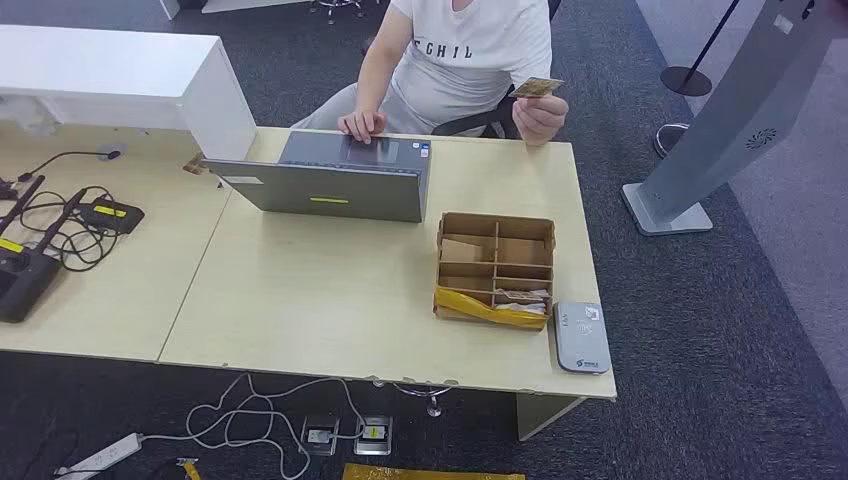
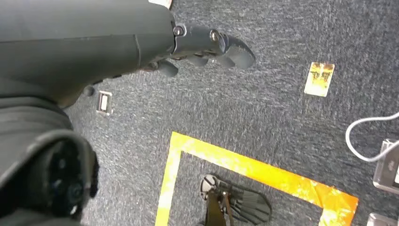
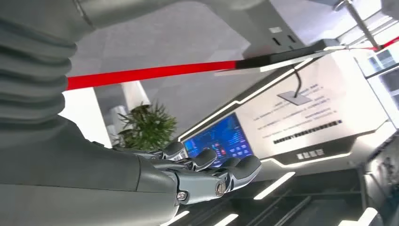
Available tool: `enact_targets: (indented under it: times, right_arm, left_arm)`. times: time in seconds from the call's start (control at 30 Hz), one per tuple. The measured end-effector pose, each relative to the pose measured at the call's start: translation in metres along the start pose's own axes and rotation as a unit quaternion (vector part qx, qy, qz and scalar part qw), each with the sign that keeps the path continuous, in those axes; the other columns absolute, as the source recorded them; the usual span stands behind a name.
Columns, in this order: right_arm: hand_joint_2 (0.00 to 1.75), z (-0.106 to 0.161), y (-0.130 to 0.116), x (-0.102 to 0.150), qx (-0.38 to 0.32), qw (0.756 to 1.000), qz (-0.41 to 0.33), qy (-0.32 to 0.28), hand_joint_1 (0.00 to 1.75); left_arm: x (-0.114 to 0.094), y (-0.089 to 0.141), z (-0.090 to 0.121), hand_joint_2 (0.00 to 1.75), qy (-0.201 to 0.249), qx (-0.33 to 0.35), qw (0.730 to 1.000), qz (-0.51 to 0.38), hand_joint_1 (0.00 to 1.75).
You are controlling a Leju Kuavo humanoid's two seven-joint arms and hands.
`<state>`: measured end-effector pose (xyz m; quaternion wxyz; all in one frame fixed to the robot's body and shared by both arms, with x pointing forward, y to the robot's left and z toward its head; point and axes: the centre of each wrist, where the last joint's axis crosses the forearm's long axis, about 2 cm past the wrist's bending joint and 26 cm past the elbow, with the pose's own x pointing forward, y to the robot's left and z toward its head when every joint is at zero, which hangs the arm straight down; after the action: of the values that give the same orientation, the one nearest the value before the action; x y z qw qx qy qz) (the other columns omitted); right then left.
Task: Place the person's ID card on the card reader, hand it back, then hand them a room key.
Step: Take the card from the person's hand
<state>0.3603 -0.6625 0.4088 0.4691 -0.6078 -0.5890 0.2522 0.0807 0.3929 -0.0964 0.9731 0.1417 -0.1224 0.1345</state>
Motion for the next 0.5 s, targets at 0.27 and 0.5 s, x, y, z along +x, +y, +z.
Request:
enact_targets:
  times: [0.27, 0.5]
  right_arm:
    - [1.75, -0.021, 0.014, 0.047, 0.039, 0.996, 0.047, -0.069, 0.00]
    - [1.75, -0.035, 0.040, 0.103, 0.071, 0.983, 0.101, -0.134, 0.00]
  left_arm:
    - [0.001, 0.001, 0.000, 0.00, 0.000, 0.000, 1.000, 0.004, 0.00]
    - [0.003, 0.002, 0.000, 0.00, -0.002, -0.004, 1.000, 0.003, 0.00]
